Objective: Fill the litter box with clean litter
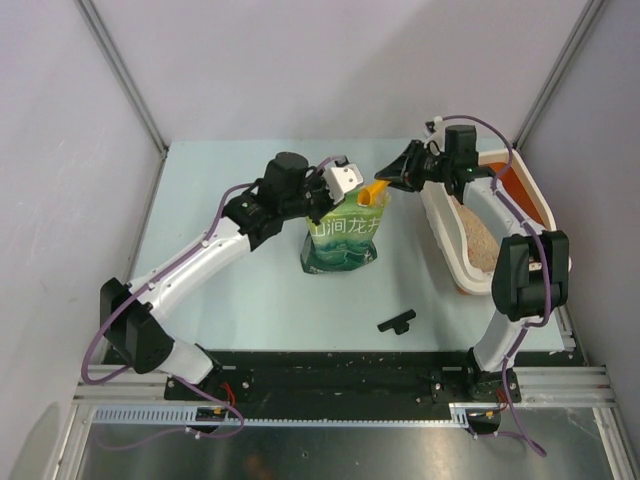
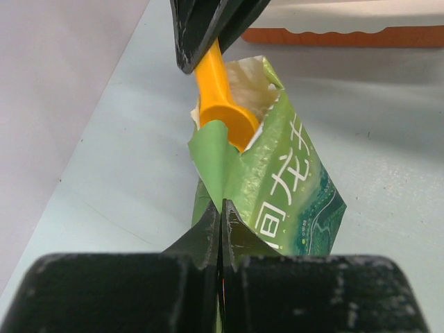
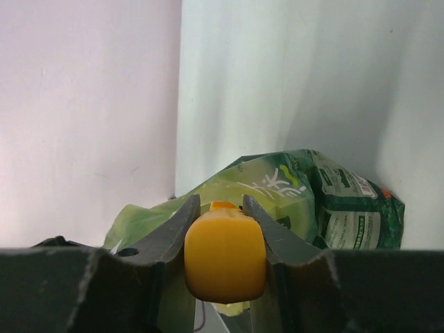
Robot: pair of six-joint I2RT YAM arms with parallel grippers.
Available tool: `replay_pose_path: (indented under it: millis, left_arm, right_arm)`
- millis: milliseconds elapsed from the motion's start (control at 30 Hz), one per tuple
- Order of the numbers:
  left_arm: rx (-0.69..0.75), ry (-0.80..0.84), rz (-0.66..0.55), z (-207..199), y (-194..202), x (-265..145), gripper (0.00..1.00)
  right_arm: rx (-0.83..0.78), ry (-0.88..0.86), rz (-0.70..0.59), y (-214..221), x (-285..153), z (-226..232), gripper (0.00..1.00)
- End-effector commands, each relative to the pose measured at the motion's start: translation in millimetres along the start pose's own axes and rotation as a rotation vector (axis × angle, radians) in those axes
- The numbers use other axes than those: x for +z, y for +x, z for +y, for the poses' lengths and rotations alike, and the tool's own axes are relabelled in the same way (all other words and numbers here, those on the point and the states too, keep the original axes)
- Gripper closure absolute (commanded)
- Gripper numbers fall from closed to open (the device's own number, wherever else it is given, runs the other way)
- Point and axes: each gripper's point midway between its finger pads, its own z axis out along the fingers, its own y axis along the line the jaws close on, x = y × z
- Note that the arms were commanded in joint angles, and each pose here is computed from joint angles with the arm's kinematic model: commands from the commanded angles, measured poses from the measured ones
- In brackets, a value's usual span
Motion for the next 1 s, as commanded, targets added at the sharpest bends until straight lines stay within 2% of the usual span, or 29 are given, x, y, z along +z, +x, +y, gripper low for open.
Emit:
replay_pose_path:
  millis: [0, 400, 767, 867, 967]
  left_arm:
    - [0.016, -0.042, -0.062, 9.1, -22.3, -19.5, 1.00]
    - [0.060, -0.081, -0.040, 19.8, -18.9, -18.5, 1.00]
    - [0.061, -0.087, -0.045, 26.5, -26.7, -10.2, 1.00]
    - [0.063, -0.091, -0.051, 27.9, -30.2, -9.9, 1.00]
    - [0.070, -0.096, -0.048, 29.7, -29.8, -9.8, 1.00]
  right_arm:
    - [0.055, -0.051, -0.093, -28.2, -17.9, 18.1, 1.00]
    - [0.182, 0.007, -0.220, -52.3, -66.9, 19.4, 1.00]
    - [0.159, -0.069, -0.275, -56.7, -97.6, 21.6, 1.00]
    - [0.115, -0.130, -0.270, -57.6, -104.3, 28.4, 1.00]
    - [0.135, -0.153, -0.261, -56.6, -105.2, 22.5, 1.00]
